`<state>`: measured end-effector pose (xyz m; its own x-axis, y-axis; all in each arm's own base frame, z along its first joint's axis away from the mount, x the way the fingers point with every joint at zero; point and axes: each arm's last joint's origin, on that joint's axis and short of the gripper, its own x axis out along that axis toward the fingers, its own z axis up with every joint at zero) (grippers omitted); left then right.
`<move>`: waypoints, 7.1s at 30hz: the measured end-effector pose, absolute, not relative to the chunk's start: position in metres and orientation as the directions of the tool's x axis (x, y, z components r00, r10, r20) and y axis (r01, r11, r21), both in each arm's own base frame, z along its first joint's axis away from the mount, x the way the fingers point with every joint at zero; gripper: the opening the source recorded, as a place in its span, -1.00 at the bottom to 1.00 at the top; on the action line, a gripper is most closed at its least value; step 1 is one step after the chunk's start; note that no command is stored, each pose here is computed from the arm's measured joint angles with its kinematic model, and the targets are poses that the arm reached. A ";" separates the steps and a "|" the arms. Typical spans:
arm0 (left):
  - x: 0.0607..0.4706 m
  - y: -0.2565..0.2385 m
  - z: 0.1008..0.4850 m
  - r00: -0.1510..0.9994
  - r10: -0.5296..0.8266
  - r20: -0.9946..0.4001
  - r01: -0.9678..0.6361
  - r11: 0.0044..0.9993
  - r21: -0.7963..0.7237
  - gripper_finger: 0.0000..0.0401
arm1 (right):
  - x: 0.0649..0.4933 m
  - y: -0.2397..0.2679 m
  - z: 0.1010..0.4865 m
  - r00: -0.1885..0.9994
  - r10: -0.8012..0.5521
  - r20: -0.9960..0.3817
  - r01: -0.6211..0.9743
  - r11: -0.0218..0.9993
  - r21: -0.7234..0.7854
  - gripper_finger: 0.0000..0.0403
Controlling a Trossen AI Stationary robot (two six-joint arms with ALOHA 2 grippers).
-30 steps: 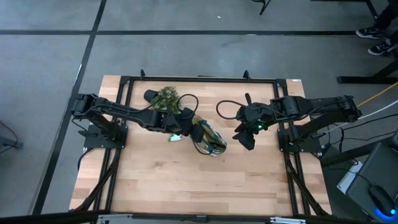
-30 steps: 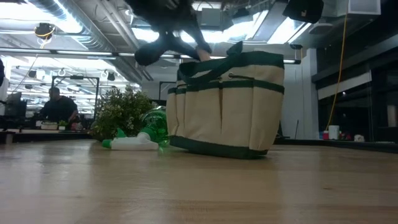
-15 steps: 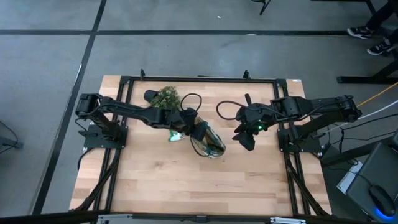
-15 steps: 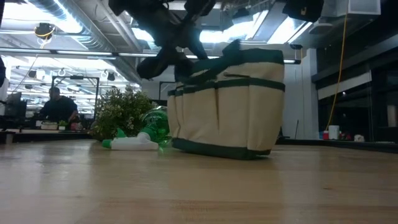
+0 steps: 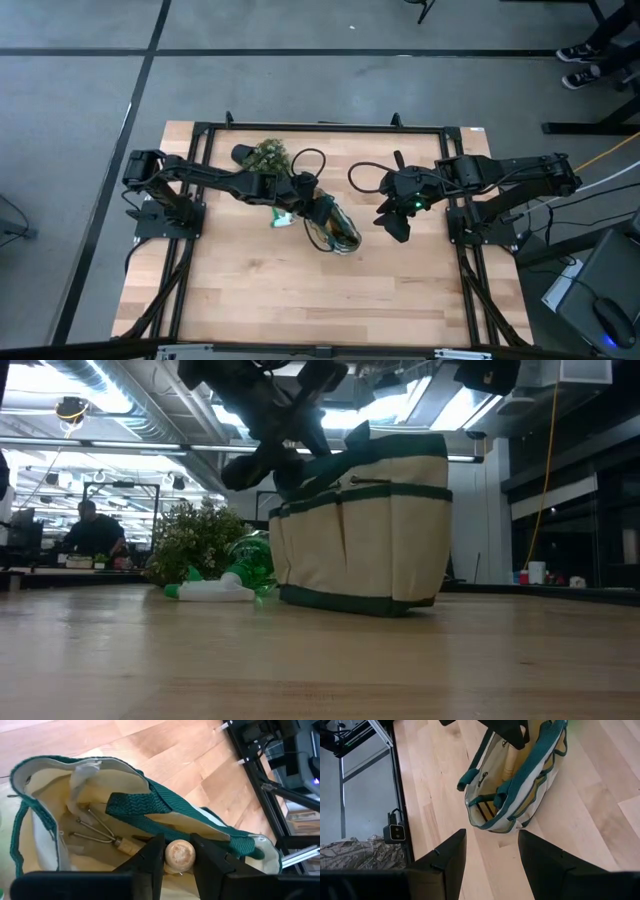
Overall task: Pick & Place Garden tools in Gardening bag
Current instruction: Put the light brown trowel into the light brown gardening bag, then put the green spray bottle into the light brown gardening bag
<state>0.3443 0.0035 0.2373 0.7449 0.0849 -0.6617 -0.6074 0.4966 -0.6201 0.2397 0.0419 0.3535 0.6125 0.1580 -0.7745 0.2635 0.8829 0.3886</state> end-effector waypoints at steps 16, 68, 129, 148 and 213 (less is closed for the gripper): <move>0.344 0.003 0.237 0.746 0.081 -0.661 -0.602 0.509 -0.616 -0.42 | 0.240 0.042 0.353 0.613 0.156 -0.775 0.250 0.892 0.378 -0.10; 0.260 -0.069 0.286 0.616 -0.060 -0.785 -0.512 0.727 -0.457 -0.37 | 0.243 0.041 0.352 0.620 0.123 -0.775 0.163 0.946 0.281 -0.10; 0.256 0.023 0.173 0.248 0.212 -0.945 0.517 0.796 0.314 -0.37 | 0.244 0.040 0.352 0.629 0.070 -0.774 0.216 0.941 0.261 -0.10; 0.267 0.012 0.149 0.205 0.215 -0.955 0.573 0.765 0.295 -0.40 | 0.243 0.040 0.351 0.625 0.070 -0.778 0.217 0.941 0.259 -0.10; 0.276 -0.131 0.308 0.632 -0.334 -0.700 0.033 0.913 -0.406 -0.84 | 0.243 0.040 0.335 0.586 0.077 -0.806 0.233 0.937 0.260 -0.10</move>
<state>0.2756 -0.1313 0.3081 0.6316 -0.3337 -0.6998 0.0327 0.9133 -0.4060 0.2432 0.0401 0.3355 0.5864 0.0774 -0.8063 0.2332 0.9372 0.2595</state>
